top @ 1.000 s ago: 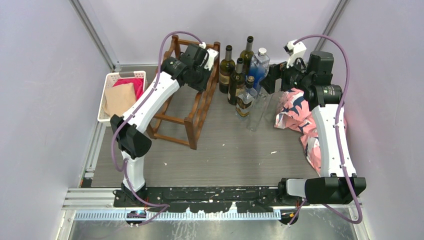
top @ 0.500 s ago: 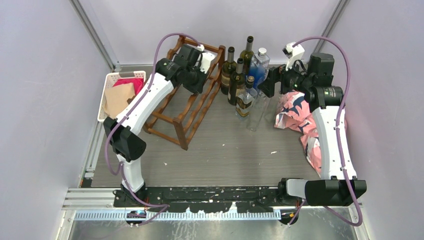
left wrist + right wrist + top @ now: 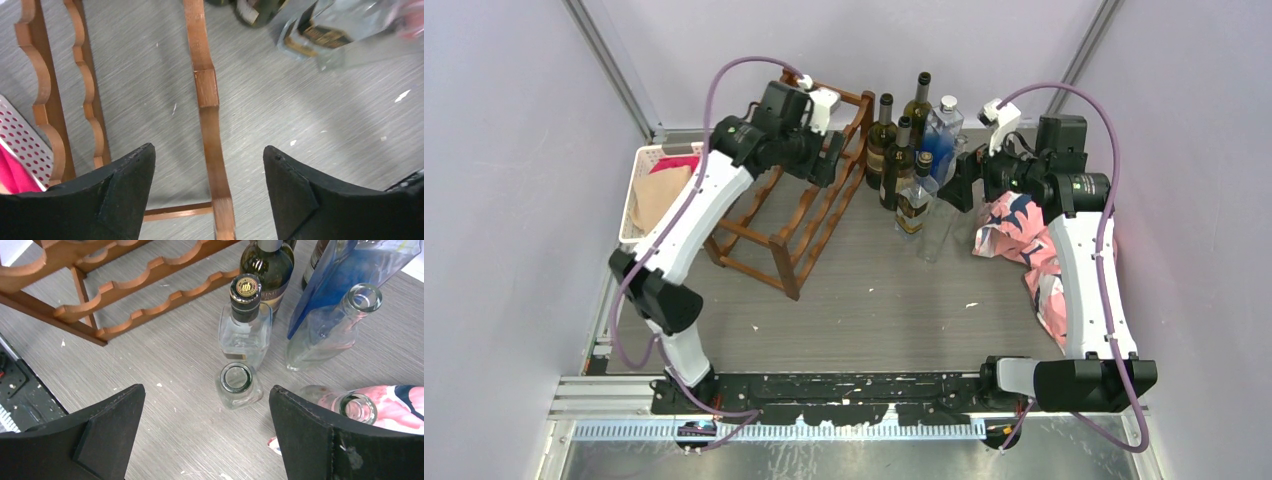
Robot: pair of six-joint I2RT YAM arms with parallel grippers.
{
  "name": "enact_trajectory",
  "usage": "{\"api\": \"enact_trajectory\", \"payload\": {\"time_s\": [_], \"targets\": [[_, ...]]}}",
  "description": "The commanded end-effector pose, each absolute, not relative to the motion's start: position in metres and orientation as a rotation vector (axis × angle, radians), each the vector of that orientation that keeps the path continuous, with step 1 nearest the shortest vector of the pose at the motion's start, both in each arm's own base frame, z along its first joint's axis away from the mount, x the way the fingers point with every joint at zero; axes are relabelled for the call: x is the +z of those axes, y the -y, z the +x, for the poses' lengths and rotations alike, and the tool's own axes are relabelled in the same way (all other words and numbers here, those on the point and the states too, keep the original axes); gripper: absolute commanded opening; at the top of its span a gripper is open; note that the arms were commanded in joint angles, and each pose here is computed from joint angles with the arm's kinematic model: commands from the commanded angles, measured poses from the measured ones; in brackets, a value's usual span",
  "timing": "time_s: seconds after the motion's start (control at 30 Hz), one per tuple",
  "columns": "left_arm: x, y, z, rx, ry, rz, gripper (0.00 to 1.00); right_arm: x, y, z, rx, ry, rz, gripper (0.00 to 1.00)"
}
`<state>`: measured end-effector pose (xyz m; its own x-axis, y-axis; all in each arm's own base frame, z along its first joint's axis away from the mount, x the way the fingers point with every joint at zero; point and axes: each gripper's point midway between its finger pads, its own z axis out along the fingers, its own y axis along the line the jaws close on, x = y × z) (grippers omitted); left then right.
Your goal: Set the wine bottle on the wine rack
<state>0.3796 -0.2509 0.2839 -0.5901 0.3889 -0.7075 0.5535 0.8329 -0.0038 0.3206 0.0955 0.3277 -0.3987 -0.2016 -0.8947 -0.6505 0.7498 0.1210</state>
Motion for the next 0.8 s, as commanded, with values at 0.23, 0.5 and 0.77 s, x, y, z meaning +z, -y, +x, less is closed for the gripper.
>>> {"api": "enact_trajectory", "payload": {"time_s": [0.23, 0.5, 0.77], "targets": [[0.410, 0.268, 0.309, -0.873, -1.815, 0.428, 1.00, 0.302, -0.085, 0.321, 0.317, -2.005, -0.776, 1.00], [0.399, 0.254, 0.290, -0.913, -1.808, 0.339, 0.98, 0.279, -0.085, 0.349, 0.211, -2.074, -0.724, 0.89], [0.390, 0.252, 0.278, -0.970, -1.808, 0.295, 0.94, 0.270, -0.098, 0.373, 0.233, -2.100, -0.628, 0.62]]}}
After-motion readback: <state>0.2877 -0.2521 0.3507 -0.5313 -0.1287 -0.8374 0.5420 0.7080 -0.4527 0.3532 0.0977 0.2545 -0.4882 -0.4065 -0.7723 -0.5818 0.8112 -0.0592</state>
